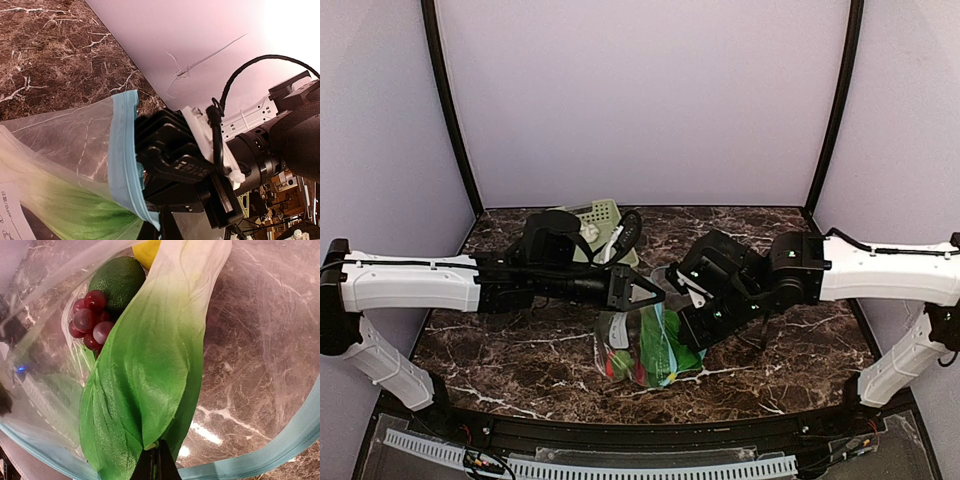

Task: Place the food in the zip-top bag and seal the zipper
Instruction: Adjust the fake vegetable in the zipper food storage bag, then adjust the zipper food storage bag at the center of the board, then pick up the fake vegetable from the bin.

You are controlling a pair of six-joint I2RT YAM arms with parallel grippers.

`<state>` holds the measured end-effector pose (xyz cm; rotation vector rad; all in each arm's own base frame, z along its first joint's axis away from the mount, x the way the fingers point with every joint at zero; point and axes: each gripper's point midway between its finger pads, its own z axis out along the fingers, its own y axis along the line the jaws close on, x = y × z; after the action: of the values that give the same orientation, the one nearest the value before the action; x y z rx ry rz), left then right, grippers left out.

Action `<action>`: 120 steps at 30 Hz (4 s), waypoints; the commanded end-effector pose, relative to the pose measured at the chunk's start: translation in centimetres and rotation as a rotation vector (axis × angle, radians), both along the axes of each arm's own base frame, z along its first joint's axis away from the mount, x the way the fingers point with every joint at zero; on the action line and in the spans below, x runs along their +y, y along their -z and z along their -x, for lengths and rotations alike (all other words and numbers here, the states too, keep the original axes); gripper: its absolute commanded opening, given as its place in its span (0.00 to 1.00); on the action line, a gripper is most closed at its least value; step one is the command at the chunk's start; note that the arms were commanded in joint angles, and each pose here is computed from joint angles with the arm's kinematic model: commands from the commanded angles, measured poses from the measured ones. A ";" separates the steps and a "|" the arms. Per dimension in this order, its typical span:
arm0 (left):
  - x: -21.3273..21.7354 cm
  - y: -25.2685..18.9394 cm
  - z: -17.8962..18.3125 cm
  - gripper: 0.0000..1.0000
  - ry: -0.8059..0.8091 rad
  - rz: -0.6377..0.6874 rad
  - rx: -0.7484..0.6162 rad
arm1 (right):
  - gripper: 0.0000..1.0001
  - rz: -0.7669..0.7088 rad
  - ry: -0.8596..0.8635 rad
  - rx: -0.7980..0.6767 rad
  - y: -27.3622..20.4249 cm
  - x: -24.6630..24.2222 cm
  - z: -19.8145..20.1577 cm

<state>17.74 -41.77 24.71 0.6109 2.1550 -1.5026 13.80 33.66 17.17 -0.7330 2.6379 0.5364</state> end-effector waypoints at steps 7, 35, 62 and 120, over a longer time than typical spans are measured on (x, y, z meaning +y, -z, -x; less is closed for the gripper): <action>0.7 -3.1 -0.2 0.01 -0.022 0.061 -0.083 | 0.22 -0.223 0.031 -0.057 -6.1 0.2 -0.1; 1.9 -2.6 -0.2 0.01 -0.042 0.030 -0.076 | 0.35 -0.311 0.184 -0.029 -3.8 -4.0 -3.0; 3.9 -5.0 -0.5 0.01 -0.099 0.001 -0.143 | 0.00 -0.570 -0.003 0.002 -12.4 -1.4 -0.3; 19.8 6.7 -30.4 0.76 -0.752 -0.513 -0.060 | 0.00 -0.448 0.024 -0.002 -9.1 -0.4 -1.7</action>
<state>44.83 -22.43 16.92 -0.0550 2.3879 -0.6120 14.72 32.00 24.09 -0.5432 2.4833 1.0233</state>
